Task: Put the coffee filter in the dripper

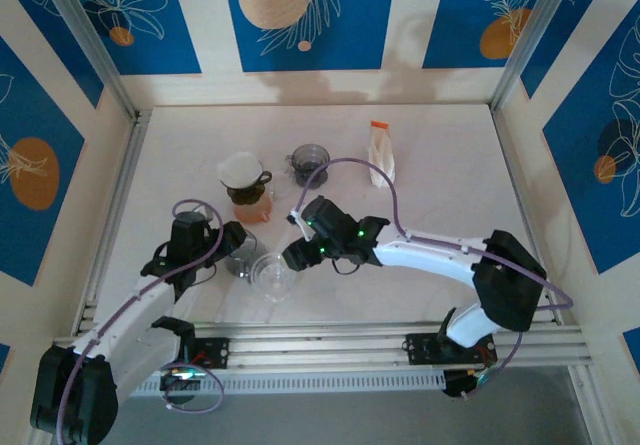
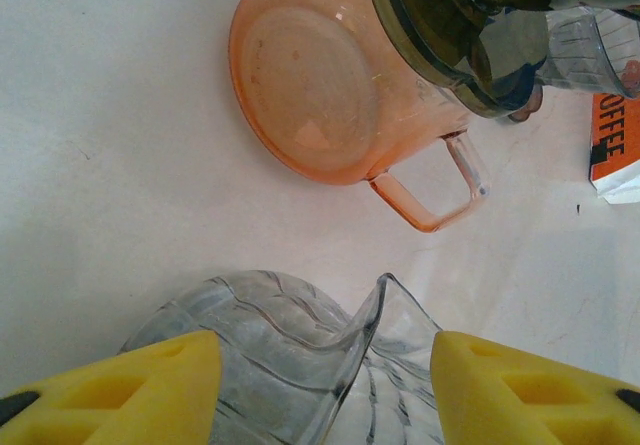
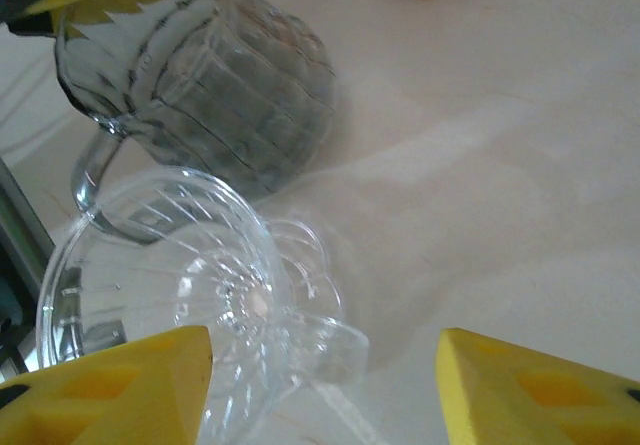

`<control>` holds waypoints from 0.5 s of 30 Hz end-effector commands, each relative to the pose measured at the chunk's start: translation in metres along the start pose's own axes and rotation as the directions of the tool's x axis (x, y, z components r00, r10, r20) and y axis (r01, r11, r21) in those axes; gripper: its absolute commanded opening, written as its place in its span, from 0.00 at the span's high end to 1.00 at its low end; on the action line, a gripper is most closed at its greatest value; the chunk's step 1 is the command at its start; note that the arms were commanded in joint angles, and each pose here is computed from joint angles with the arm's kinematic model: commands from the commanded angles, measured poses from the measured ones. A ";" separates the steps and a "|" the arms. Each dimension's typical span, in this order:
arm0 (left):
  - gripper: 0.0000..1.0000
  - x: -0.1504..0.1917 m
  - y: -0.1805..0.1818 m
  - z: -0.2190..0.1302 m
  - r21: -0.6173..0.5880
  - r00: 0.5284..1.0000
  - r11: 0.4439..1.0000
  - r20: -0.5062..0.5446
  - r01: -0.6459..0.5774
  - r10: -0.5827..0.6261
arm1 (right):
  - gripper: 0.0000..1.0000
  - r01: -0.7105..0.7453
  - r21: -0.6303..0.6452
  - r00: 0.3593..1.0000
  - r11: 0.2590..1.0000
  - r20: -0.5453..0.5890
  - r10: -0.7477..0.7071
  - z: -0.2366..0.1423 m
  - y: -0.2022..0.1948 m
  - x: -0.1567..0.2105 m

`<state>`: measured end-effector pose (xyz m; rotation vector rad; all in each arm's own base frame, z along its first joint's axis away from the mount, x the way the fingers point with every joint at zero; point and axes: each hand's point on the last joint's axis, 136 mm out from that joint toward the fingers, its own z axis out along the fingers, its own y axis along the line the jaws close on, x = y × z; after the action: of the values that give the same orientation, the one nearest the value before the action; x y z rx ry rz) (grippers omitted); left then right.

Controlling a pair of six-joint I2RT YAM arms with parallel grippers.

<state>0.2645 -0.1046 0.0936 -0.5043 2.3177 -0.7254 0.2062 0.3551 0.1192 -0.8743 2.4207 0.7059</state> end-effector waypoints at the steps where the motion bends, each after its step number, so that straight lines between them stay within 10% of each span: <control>1: 0.42 0.006 0.004 0.000 -0.020 1.000 1.000 -0.018 0.000 -0.001 | 0.39 0.072 -0.051 0.997 0.996 -0.034 -0.074 0.007 0.015 -0.008; 15: 0.42 0.008 0.003 0.001 -0.011 1.000 1.000 -0.029 -0.006 0.006 | 0.50 0.176 -0.019 0.967 0.984 -0.186 -0.176 0.039 0.019 0.011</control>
<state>0.2625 -0.1037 0.0908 -0.5093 2.3314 -0.7167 0.1993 0.3853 0.0924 -1.1204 2.4567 0.6246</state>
